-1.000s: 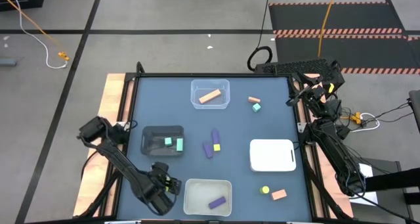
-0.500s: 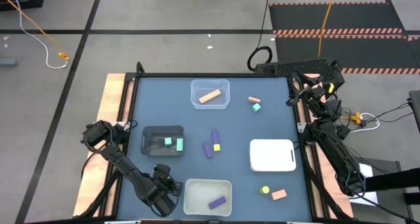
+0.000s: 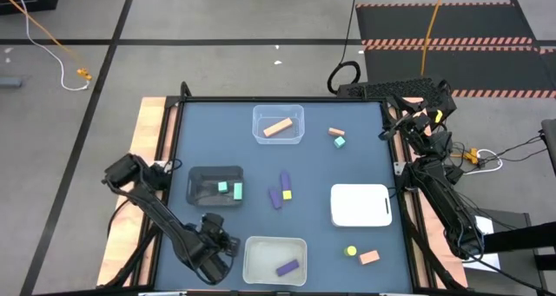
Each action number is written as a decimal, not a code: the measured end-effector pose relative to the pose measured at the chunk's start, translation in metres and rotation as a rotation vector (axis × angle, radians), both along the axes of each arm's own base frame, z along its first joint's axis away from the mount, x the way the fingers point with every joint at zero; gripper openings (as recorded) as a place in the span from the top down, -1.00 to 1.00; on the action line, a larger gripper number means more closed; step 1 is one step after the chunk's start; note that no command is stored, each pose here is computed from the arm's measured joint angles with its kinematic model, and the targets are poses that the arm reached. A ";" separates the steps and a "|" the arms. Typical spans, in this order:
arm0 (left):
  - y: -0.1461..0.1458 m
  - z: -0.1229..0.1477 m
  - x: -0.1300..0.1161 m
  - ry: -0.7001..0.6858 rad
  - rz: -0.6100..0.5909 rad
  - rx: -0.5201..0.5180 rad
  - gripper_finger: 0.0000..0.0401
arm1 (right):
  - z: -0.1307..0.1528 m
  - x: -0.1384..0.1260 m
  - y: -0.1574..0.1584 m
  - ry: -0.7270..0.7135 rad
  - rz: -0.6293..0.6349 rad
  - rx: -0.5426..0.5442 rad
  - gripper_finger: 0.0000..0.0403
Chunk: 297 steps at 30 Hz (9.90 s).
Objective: Sort & place blocks by color
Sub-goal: Put the bottom left green block into the white bin, then put the top violet block into the gray bin
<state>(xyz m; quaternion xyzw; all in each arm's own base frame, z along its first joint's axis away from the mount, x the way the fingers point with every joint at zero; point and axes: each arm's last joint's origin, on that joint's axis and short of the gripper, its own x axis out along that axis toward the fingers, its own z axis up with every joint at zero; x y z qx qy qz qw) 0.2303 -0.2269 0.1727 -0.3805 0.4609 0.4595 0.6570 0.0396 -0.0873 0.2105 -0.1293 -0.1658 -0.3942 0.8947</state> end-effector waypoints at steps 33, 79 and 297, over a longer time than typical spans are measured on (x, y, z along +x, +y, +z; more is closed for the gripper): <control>0.103 0.136 0.127 -0.449 -0.631 0.811 0.33 | 0.000 0.007 0.007 -0.423 0.559 0.598 -0.30; 0.200 0.150 0.201 -0.997 -0.757 0.831 0.27 | -0.006 0.052 0.047 -0.074 0.919 0.366 -0.30; 0.201 0.099 0.164 -0.717 -0.681 0.633 0.70 | 0.021 0.115 0.107 0.501 0.873 0.557 -0.91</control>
